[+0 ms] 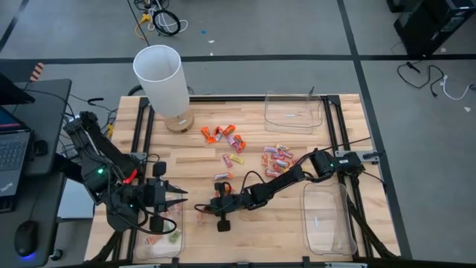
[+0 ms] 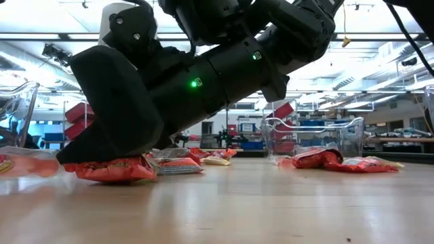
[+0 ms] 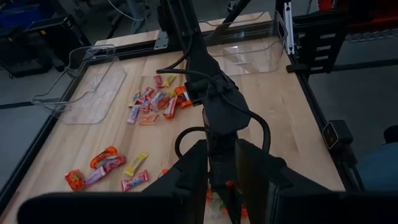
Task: Sort candy
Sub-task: Put the orange gummy into the bottom left transparent bin
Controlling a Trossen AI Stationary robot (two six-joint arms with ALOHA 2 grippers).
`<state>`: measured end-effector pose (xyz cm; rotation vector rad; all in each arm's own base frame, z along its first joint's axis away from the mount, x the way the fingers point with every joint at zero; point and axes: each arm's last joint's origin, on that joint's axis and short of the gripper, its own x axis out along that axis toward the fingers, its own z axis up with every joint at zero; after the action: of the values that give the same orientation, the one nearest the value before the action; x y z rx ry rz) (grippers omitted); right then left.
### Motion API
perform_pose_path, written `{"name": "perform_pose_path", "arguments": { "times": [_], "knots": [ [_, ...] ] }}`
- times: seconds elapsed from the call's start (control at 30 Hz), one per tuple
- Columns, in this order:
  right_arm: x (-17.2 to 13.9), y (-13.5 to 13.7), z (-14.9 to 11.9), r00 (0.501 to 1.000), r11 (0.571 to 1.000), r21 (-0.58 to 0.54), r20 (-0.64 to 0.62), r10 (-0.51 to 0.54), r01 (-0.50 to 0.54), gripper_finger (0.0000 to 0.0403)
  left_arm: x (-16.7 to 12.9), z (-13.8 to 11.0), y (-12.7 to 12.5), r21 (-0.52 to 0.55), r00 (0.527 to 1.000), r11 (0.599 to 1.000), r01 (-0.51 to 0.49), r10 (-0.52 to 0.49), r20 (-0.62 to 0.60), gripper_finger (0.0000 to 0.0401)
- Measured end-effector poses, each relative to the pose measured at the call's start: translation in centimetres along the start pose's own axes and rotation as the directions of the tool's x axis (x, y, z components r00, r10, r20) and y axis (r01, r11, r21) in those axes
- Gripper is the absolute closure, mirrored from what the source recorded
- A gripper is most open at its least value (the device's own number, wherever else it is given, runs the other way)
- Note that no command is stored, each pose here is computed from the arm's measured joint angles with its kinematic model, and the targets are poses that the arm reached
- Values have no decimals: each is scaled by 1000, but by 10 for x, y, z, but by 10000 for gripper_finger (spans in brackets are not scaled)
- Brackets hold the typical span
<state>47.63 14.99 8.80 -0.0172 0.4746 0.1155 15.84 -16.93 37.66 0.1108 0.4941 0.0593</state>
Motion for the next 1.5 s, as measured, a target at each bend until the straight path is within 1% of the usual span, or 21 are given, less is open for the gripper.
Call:
{"name": "perform_pose_path", "arguments": {
  "times": [0.1, 0.3, 0.4, 0.53, 0.67, 0.77, 0.97, 1.13, 1.33, 1.5],
  "knots": [
    [-1, -1, 2, 1000, 1000, 0, 1, -25, 25, 402, 0, 0, 0, 0, 1000, 1000, 0, 0, 0, 315],
    [-4, -3, -4, 982, 984, -44, -66, -177, 174, 402, 0, 0, 0, -1, 1000, 1000, 0, 0, 0, 315],
    [-5, -3, -6, 977, 981, -56, -92, -191, 186, 397, 0, 0, 0, -1, 1000, 1000, 0, 0, 0, 315],
    [-7, -4, -6, 972, 980, -59, -131, -196, 189, 379, 0, 0, 0, 0, 1000, 1000, 0, 0, 0, 315],
    [-18, -6, -2, 946, 968, -103, -214, -245, 227, 352, 0, 0, 0, 0, 1000, 1000, 0, 0, 0, 315],
    [-29, -5, 5, 931, 960, -140, -245, -269, 241, 332, 0, 0, 0, 0, 1000, 1000, 0, 0, -1, 315],
    [-45, 5, 30, 951, 960, -179, -187, -247, 214, 294, 0, 0, 0, 4, 1000, 1000, -1, 1, -3, 315],
    [-45, 9, 29, 953, 956, -214, -185, -241, 200, 273, 0, 0, 0, 5, 1000, 1000, -1, 1, -4, 315],
    [-41, -10, 28, 946, 958, -167, -191, -261, 231, 265, 0, -1, 0, 6, 1000, 1000, -2, 2, -5, 315],
    [-39, -19, 30, 959, 976, -134, -203, -197, 172, 265, 0, -1, 0, 7, 1000, 1000, -2, 2, -5, 315]
  ]
}}
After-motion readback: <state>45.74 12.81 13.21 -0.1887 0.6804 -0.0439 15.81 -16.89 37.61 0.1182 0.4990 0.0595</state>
